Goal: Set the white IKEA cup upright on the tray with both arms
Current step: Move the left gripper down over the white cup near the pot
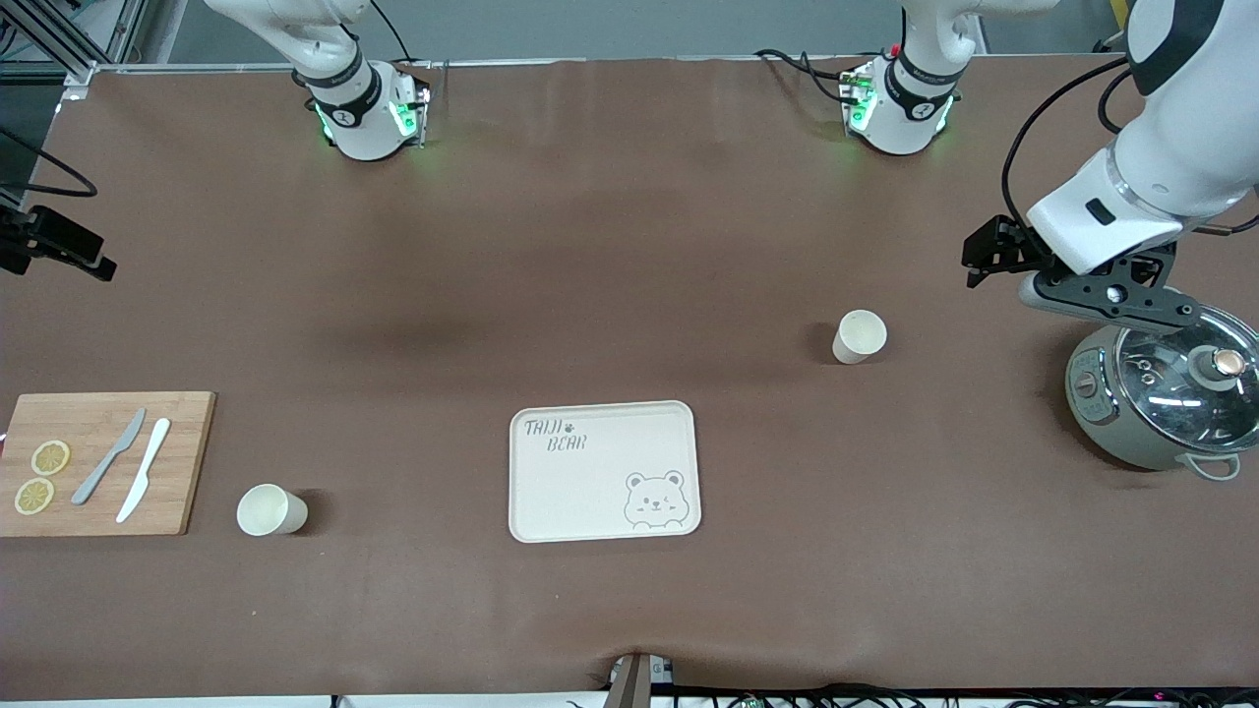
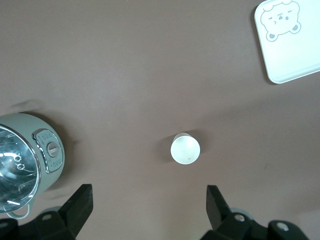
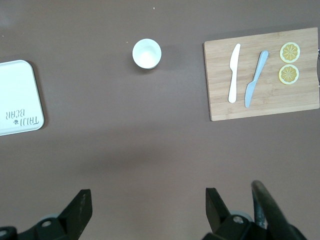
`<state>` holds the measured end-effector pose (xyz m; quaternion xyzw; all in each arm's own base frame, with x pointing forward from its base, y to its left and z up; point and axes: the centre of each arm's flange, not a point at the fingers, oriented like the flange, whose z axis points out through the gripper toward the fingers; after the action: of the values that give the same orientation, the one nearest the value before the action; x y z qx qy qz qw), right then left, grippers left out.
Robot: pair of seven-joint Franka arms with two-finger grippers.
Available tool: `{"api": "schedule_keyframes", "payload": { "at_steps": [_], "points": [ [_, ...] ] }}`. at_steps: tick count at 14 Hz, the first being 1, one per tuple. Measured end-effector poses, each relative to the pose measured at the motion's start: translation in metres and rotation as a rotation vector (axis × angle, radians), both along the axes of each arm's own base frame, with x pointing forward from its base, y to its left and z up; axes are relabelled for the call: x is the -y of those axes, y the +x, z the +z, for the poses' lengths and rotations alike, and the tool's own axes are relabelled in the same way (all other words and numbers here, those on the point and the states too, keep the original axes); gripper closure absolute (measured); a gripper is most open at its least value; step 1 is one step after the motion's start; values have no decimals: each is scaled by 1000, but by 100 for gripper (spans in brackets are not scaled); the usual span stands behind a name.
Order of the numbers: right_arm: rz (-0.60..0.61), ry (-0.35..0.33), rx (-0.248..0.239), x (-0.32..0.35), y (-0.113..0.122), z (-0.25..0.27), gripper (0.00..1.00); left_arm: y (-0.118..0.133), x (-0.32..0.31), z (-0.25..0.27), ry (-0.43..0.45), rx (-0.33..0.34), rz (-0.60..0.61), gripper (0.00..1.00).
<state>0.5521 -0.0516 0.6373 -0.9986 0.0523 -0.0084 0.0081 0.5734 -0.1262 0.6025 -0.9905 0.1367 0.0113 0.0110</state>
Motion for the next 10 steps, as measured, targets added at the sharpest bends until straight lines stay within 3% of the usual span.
{"api": "schedule_keyframes", "payload": {
  "at_steps": [5, 10],
  "points": [
    [0, 0, 0, 0, 0, 0, 0, -2, -1, -18, 9, -37, 5, 0],
    [0, 0, 3, 0, 0, 0, 0, -22, -24, -124, 11, -33, -13, 0]
  ]
}}
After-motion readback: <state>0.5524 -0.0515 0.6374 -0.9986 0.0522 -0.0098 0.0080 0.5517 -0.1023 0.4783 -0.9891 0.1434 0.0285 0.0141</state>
